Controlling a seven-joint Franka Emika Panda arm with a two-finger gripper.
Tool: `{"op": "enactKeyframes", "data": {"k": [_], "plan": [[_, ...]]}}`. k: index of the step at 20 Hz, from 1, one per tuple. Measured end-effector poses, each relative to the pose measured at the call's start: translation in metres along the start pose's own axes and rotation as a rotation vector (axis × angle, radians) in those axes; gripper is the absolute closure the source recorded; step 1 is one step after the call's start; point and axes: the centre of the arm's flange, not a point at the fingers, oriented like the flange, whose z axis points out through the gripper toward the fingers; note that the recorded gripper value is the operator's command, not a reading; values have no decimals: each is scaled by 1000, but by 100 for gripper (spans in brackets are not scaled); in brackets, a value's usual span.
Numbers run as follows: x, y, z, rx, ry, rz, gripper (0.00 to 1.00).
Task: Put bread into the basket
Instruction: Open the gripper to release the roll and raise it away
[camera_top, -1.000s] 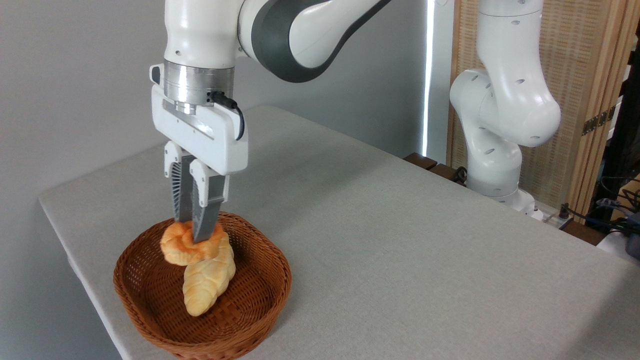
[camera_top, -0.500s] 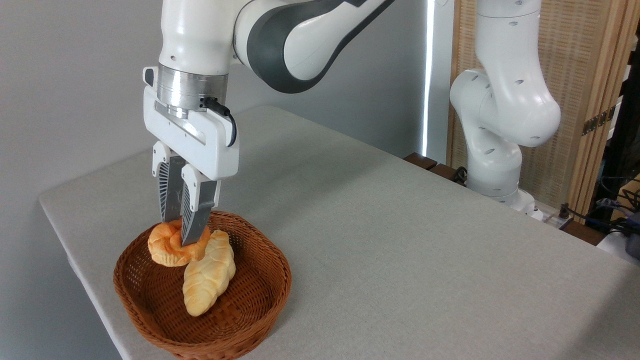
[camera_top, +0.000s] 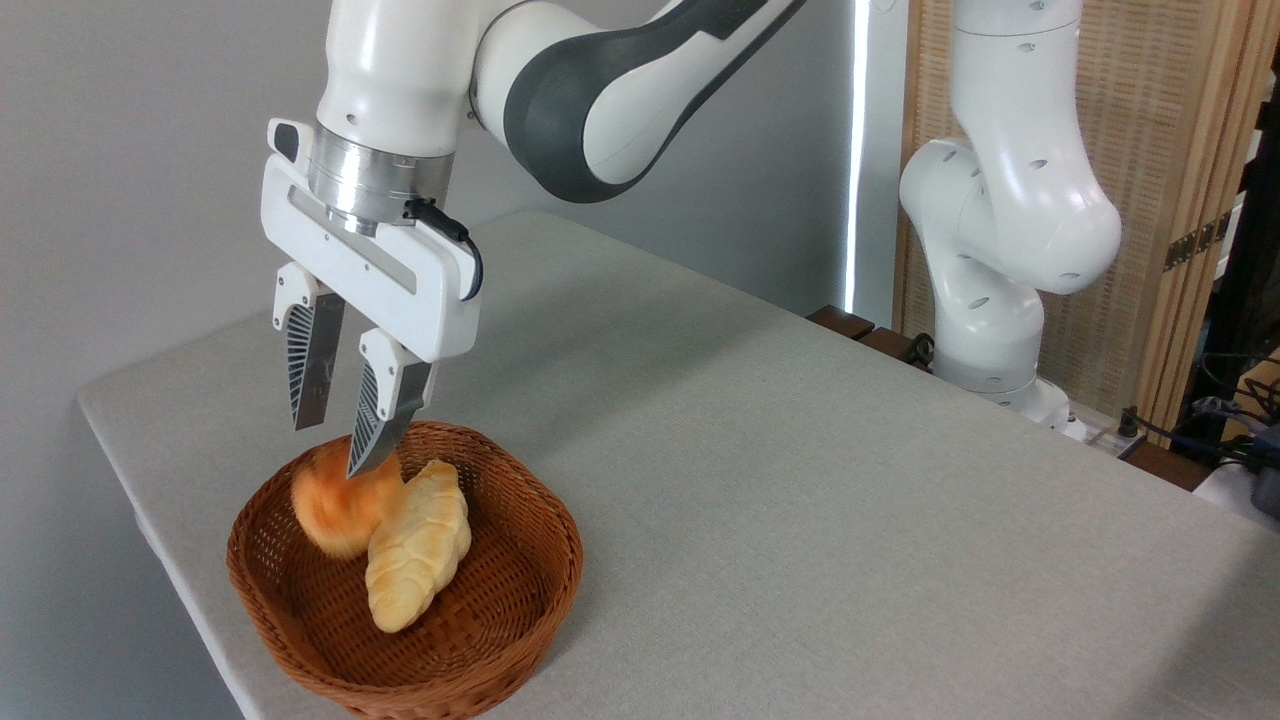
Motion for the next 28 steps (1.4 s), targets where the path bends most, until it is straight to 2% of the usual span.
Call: {"op": "enactKeyframes", "data": {"k": [12,15,18,21,23,28], "plan": [[0,-1,-2,0,0,-13,0],[-6,2,1,-39,-67,-25,0],[-10,-2,-13,-78,-146,-29,0],[-17,-10,-33,-39,-220,4,0],[-21,-10,-47,-23,-245,19,0],[-32,-4,-64,-52,-306,19,0]]}}
